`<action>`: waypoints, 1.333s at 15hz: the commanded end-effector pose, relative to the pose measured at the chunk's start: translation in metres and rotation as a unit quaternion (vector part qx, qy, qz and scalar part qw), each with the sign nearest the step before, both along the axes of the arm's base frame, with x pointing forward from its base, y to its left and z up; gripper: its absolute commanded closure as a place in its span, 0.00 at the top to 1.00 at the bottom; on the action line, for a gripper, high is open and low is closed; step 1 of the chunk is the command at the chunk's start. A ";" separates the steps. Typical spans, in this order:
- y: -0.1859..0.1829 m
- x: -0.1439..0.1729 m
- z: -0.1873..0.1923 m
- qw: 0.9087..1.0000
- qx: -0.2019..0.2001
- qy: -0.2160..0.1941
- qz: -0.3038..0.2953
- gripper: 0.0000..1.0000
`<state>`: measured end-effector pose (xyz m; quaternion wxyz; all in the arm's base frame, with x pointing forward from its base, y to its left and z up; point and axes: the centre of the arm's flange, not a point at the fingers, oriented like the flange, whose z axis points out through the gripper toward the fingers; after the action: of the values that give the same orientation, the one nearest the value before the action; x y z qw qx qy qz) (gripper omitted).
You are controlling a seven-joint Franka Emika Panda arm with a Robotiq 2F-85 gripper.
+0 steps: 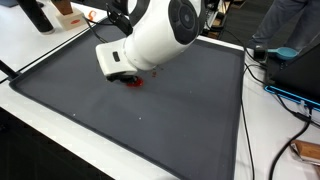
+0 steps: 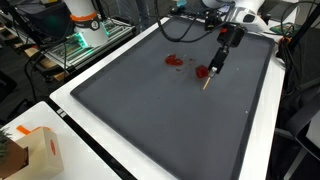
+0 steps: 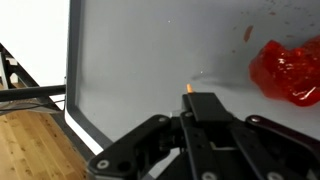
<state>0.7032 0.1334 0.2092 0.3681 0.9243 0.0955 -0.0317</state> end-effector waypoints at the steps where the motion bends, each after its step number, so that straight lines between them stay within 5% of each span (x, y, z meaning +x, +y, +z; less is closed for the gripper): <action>1: -0.008 0.001 0.013 0.999 0.035 0.029 0.010 0.03; 10: -0.040 -0.004 0.059 0.989 0.138 0.059 0.017 0.03; 20: -0.076 -0.024 0.118 0.951 0.294 0.070 0.064 0.03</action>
<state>0.7045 0.0704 0.3180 0.1241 0.9769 0.1673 -0.0466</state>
